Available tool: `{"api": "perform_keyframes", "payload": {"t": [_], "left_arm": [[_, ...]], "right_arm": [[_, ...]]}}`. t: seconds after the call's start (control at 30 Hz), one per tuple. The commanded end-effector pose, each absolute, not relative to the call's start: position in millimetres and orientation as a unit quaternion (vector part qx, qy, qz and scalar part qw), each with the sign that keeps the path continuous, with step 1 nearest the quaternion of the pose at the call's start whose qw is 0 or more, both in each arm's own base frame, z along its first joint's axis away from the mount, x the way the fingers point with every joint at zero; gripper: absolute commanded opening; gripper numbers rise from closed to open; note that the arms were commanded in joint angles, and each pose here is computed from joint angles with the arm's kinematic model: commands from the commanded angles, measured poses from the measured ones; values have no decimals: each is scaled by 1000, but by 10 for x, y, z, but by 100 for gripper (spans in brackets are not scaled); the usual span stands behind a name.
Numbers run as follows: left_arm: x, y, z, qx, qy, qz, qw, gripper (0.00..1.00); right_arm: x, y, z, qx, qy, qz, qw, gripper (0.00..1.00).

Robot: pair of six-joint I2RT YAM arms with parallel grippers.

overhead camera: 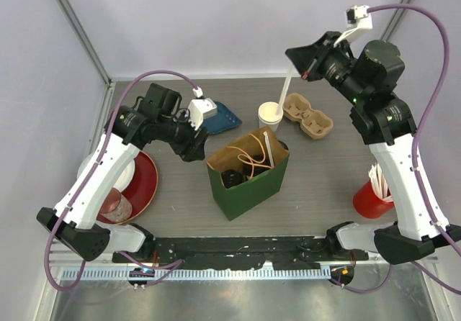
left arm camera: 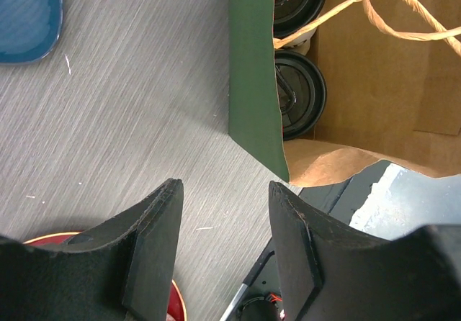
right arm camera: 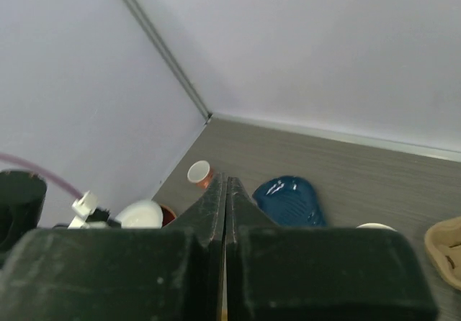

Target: Pack the takeout coffee

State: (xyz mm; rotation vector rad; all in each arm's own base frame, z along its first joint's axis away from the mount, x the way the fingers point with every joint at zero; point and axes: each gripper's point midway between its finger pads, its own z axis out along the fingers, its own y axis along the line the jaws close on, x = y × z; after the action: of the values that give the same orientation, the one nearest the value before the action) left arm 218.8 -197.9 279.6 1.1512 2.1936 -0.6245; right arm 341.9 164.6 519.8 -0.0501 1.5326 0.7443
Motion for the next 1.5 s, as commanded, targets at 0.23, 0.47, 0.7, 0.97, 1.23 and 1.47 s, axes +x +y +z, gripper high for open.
{"api": "perform_keyframes", "payload": {"t": [0.23,0.47,0.7,0.97,1.23,1.47], "left_arm": [[2220,-1939,2802,431,823,-231,290,55],[2210,-1933,2800,432,822,-232,289,55],[2229,-1952,2801,430,823,-236,287,55],[2233,-1952,2790,429,825,-235,284,55],[2236,-1950,2794,429,824,-234,285,55],[2227,-1942,2778,429,826,-233,282,55]], "right_arm": [[2974,2016,5012,-138,683,339,632,1],[2974,1990,4838,-142,698,319,625,1],[2922,2001,4914,-138,689,330,630,1],[2681,1872,5569,-145,629,334,687,1],[2551,2031,5347,-160,637,386,648,1],[2726,2104,4614,-155,689,371,603,1]]}}
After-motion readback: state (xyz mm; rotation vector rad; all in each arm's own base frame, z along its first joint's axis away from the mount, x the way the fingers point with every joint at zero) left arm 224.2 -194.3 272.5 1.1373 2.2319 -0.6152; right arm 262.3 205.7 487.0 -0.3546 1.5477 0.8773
